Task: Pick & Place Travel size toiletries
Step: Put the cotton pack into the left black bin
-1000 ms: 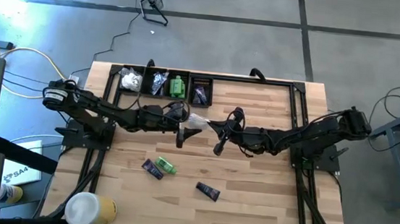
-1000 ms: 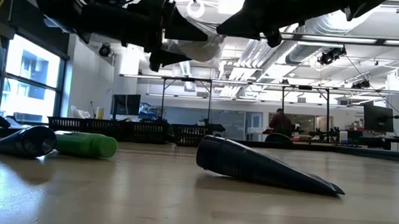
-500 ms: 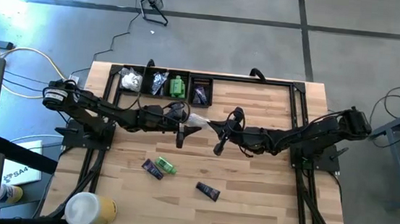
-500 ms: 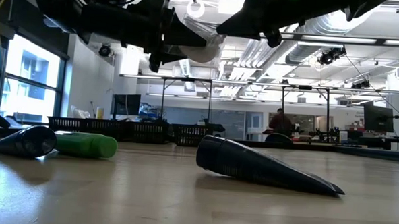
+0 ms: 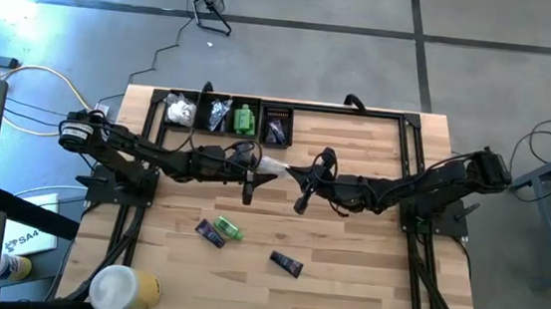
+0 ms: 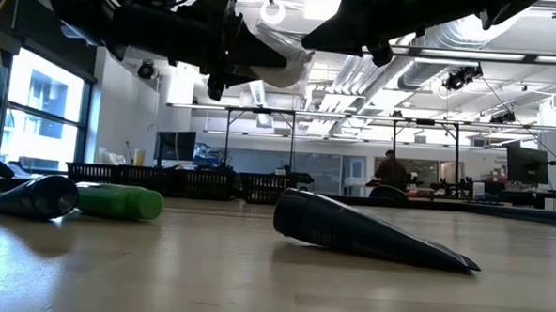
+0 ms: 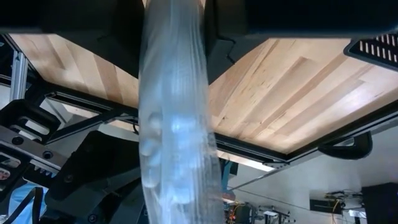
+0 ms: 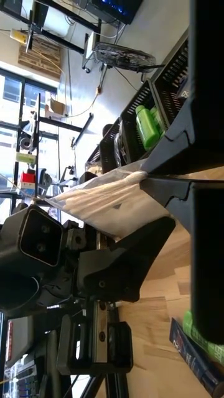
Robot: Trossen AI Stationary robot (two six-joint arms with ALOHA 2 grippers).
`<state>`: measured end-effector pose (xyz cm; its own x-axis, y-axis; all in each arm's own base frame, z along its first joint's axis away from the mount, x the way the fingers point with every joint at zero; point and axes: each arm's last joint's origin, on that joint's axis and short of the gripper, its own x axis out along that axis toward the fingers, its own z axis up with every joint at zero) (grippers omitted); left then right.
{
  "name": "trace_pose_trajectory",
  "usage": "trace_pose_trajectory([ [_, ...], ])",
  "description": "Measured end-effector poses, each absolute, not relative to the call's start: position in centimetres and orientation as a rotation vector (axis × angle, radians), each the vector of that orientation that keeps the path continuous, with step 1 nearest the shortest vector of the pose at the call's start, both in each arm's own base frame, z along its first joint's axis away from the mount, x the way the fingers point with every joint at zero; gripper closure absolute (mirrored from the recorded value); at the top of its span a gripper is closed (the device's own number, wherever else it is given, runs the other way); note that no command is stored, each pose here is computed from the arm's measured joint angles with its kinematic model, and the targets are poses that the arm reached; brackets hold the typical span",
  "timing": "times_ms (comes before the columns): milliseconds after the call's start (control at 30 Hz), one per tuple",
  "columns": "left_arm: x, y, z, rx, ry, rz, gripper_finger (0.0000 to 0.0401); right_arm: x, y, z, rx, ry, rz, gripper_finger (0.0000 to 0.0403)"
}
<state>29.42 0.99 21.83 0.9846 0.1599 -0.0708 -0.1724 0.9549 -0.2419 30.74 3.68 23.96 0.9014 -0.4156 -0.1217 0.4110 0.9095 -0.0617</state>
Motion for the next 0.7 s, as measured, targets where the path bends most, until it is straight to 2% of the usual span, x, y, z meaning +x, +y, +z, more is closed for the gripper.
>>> trace_pose_trajectory([
  [433, 29.42, 1.0, 21.83, -0.235, 0.052, 0.169, 0.0322, 30.74, 3.68, 23.97, -0.035, 0.133, -0.428, 0.0396],
  [567, 29.41, 1.0, 21.82, -0.235, 0.052, 0.171, 0.0323, 30.74, 3.7, 23.97, -0.044, 0.135, -0.426, 0.0364],
  [700, 29.41, 1.01, 21.82, -0.235, 0.052, 0.172, 0.0323, 30.74, 3.86, 24.07, -0.054, 0.127, -0.417, 0.0301],
])
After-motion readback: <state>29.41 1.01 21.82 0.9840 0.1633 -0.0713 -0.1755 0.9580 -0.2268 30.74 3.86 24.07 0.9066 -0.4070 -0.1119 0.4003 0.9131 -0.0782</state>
